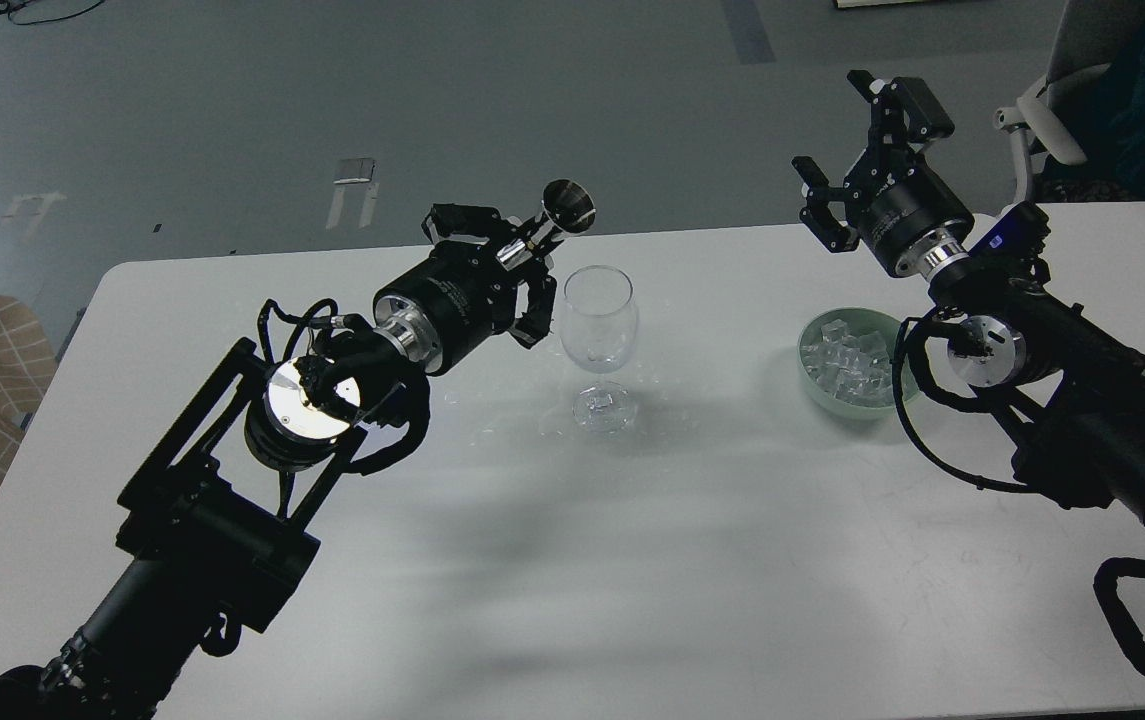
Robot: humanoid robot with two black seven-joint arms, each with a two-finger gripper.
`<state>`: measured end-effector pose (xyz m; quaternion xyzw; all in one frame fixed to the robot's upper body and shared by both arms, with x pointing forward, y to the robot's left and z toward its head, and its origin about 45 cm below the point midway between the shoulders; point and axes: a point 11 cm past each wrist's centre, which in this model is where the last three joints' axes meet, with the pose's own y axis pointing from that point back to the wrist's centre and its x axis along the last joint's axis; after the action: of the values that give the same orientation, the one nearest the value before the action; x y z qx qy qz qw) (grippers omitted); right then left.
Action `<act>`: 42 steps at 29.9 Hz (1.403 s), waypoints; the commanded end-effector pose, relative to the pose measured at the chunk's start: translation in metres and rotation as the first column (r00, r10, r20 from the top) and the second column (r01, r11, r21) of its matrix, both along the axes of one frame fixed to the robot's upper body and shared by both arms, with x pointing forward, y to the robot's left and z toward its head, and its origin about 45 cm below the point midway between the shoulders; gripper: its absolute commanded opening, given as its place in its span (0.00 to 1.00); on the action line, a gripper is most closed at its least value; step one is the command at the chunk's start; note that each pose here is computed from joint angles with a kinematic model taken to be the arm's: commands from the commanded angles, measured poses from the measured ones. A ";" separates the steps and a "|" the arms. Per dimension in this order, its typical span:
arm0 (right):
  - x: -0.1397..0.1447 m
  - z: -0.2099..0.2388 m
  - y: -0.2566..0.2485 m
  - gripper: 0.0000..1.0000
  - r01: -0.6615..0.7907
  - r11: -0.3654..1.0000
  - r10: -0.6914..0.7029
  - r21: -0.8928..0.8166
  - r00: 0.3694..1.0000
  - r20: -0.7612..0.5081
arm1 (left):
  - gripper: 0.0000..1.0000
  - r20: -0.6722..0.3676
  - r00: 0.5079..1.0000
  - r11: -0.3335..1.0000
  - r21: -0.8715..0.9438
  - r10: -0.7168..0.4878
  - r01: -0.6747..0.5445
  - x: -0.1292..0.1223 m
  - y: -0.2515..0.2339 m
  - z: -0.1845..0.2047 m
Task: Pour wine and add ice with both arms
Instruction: 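Tilt the jigger over the wine glass rim with the left gripper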
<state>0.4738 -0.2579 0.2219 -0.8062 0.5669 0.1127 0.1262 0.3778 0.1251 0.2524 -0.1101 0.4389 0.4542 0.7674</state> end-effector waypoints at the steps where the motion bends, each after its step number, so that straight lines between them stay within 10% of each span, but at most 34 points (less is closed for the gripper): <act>1: -0.001 -0.002 0.001 1.00 -0.001 1.000 0.001 0.002 1.000 -0.003 | 0.00 0.025 1.000 0.999 0.041 -0.007 0.006 -0.001 -0.003 0.000; 42: -0.003 -0.004 0.005 1.00 -0.010 1.000 0.010 0.010 1.000 -0.006 | 0.00 0.253 0.967 0.925 0.373 -0.030 -0.069 0.004 0.015 -0.008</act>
<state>0.4707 -0.2522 0.2170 -0.8081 0.5626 0.1190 0.1272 0.3813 0.1396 0.2447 -0.0291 0.2601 0.5139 0.8170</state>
